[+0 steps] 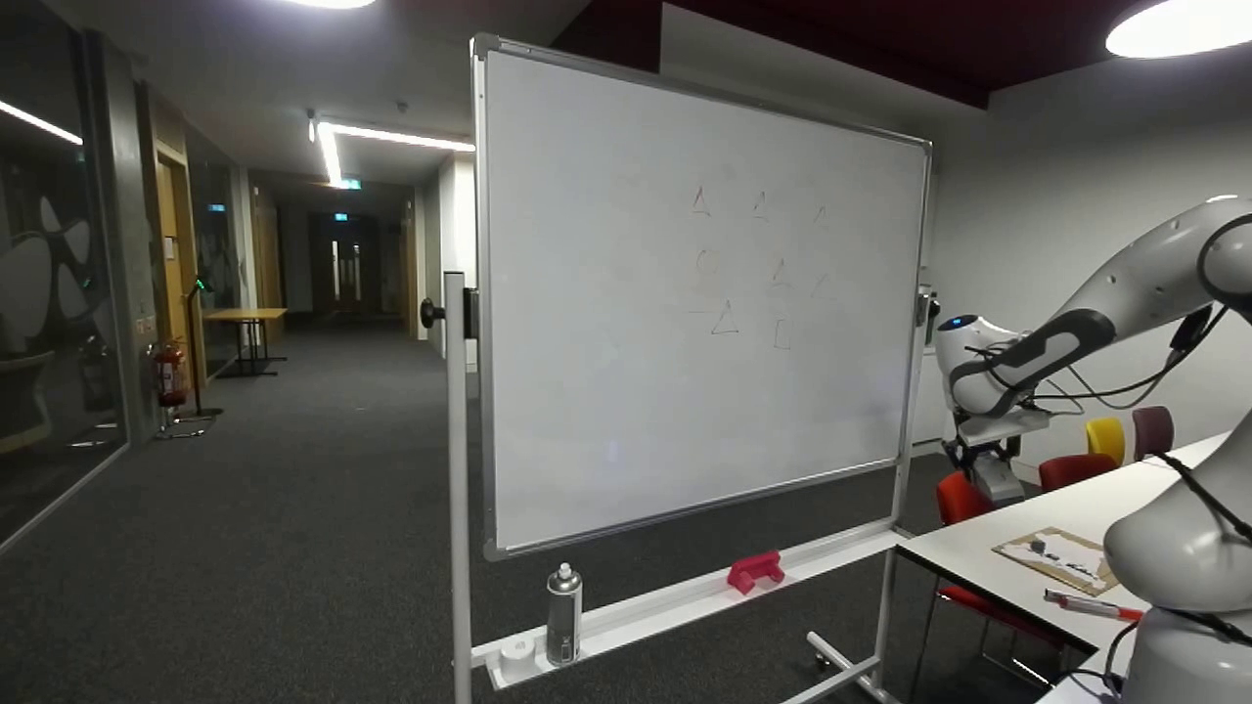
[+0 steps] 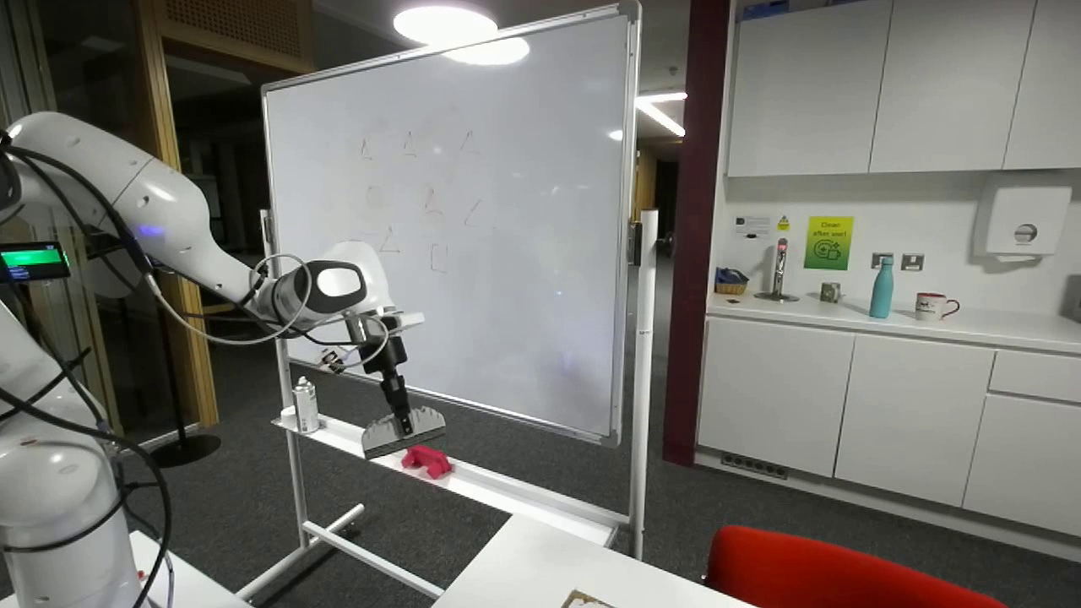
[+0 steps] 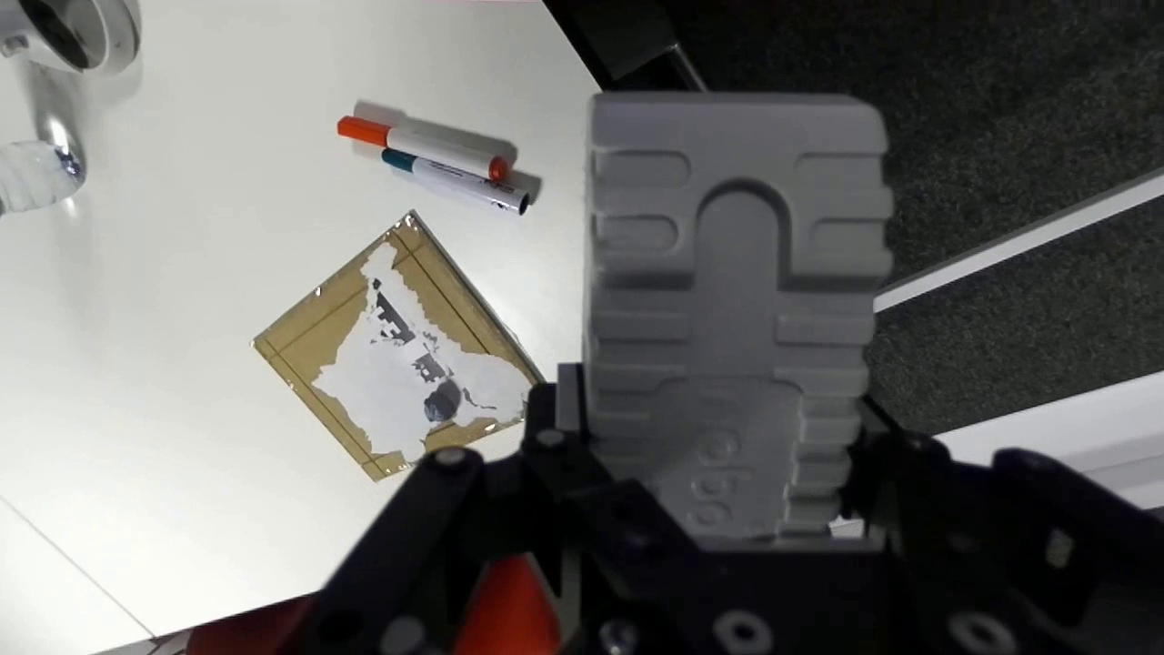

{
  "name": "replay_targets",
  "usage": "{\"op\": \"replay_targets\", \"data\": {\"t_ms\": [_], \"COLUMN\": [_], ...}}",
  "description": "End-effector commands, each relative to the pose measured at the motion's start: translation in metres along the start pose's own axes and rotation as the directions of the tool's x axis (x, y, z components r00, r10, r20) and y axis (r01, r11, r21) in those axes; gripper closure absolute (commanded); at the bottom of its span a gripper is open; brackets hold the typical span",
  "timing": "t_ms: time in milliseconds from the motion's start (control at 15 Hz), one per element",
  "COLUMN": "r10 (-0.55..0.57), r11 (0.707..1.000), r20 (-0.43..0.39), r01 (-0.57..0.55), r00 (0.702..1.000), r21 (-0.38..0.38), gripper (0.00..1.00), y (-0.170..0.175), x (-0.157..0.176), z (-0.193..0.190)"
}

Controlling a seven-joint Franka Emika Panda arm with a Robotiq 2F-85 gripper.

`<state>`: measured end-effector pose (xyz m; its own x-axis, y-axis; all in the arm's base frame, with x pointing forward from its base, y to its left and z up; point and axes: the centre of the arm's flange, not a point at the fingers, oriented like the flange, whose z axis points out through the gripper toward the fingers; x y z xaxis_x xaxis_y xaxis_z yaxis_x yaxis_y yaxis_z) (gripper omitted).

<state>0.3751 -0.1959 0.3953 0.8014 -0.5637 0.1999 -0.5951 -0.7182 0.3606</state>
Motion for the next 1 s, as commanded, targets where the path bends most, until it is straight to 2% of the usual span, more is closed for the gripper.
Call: {"op": "replay_targets", "data": {"t_ms": [0, 67, 133, 200, 733, 800, 933], "r10": [-0.129, -0.155, -0.096, -0.102, -0.104, -0.135, -0.186], "r11": [0.992, 0.988, 0.995, 0.995, 0.995, 0.991, 0.983], "r20": [-0.036, -0.026, -0.014, -0.012, -0.005, -0.016, -0.032], "r01": [0.129, 0.156, 0.096, 0.102, 0.104, 0.135, 0.186], "r00": [0.991, 0.988, 0.995, 0.995, 0.995, 0.991, 0.982], "r21": [0.001, 0.014, 0.005, 0.005, 0.004, -0.002, -0.006], "gripper": [0.65, 0.65, 0.65, 0.40, 0.40, 0.65, 0.65], "y": [0.002, 0.003, -0.004, -0.004, -0.006, -0.007, -0.012], "x": [-0.010, -0.012, -0.003, -0.003, -0.004, -0.004, -0.001], "z": [-0.016, -0.014, -0.006, -0.006, -0.003, -0.004, -0.011]}}
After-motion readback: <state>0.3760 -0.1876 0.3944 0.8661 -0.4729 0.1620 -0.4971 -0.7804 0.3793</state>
